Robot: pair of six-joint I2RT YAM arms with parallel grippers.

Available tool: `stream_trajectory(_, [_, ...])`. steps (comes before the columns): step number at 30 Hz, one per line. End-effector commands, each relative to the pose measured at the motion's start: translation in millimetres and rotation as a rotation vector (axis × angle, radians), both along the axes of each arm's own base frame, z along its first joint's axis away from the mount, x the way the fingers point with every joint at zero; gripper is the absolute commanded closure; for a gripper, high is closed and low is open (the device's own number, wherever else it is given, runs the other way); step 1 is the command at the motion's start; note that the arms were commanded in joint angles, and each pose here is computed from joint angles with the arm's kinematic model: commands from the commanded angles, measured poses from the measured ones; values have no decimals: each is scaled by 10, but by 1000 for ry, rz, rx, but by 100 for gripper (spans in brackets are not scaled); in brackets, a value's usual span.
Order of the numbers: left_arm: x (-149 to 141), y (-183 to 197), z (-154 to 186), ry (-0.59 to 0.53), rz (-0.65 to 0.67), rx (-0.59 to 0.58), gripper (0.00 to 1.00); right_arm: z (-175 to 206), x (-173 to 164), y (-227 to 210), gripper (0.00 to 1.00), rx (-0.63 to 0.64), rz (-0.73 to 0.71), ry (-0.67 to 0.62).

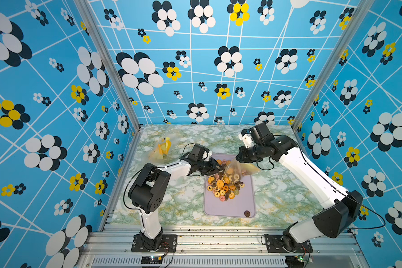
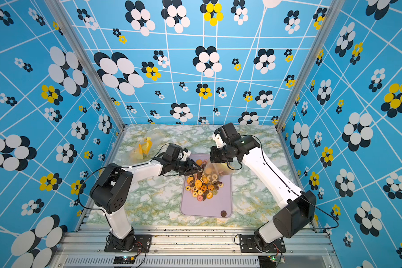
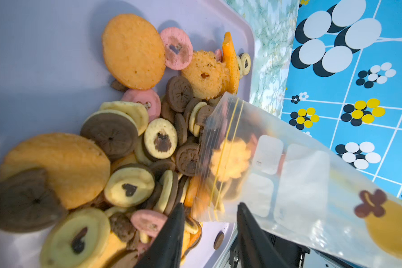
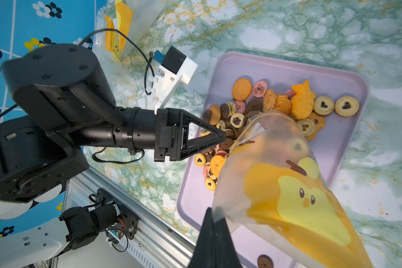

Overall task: Pour cookies out of the ziploc bag
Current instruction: 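Pour the cookies out of the ziploc bag onto the tray.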

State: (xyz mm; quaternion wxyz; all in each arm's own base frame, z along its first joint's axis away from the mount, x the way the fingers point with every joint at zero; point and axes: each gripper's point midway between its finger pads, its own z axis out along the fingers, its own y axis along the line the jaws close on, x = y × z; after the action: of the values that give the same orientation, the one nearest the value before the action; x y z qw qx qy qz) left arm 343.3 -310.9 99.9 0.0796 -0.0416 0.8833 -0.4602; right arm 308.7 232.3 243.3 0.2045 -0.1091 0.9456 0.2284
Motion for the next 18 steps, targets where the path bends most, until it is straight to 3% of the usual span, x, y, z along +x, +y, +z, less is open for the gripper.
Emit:
stream_trajectory(1, [-37,102,129,-36,0,15,45,-152,-123,143,100,-1,33,43])
stream_trajectory(11, [-168,153,329,-102,-17,-30,13,-307,-282,271,100,-41,56,58])
stream_trajectory(18, [-366,51,449,-168,-66,-80,5,-252,-243,204,100,-77,53,31])
